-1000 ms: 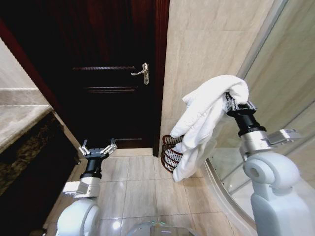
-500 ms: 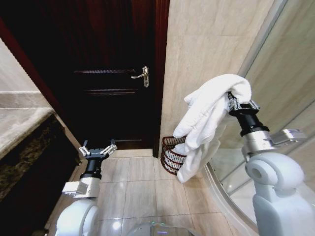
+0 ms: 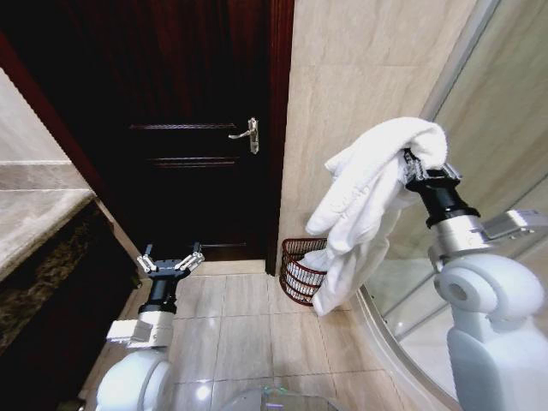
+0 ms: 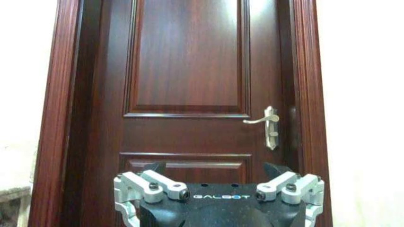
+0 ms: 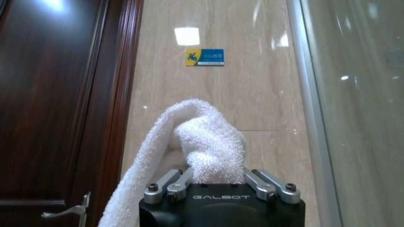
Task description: Discard the used towel into the hamper.
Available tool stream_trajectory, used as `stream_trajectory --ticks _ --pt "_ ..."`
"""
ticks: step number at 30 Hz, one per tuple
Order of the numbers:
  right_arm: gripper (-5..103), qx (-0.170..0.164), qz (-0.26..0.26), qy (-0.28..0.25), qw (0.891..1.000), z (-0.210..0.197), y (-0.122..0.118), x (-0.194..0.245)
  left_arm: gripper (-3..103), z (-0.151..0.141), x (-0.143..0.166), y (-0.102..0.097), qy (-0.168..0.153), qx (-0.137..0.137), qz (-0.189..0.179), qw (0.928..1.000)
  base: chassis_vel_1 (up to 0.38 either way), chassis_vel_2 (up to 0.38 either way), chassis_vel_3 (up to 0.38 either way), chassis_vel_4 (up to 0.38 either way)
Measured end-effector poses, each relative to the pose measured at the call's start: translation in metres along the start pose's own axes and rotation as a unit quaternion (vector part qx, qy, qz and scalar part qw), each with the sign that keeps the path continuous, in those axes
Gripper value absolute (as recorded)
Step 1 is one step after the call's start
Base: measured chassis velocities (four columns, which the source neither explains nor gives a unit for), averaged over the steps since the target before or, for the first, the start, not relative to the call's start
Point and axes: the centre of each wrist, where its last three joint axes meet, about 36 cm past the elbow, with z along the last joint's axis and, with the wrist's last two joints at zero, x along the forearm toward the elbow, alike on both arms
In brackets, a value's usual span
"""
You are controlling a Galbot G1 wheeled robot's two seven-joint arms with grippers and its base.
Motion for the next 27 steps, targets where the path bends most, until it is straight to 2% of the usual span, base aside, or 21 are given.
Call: stream_trajectory --ticks 8,17,25,27 --pt "19 -0.001 0.003 0.003 1.0 0.002 -0.001 0.001 100 0.0 0.001 0.0 -0.001 0.0 -0.001 1.0 -0.035 0.035 0.03 -0.038" --pt "19 -0.001 0.003 0.001 1.0 -0.001 -0.001 0.005 100 0.0 0.001 -0.001 -0.002 0.001 0.001 1.0 -0.168 0.157 0.146 -0.161" --pt "19 -0.024 0.001 -0.02 1.0 -0.016 0.004 0.0 100 0.0 0.0 0.001 -0.004 -0.003 0.0 1.0 -0.066 0.058 0.062 -0.054" --pt "19 -0.036 -0.002 -0.039 0.999 -0.031 0.003 -0.012 100 0.0 0.0 0.002 -0.004 -0.004 -0.001 1.0 0.042 -0.054 -0.043 0.035"
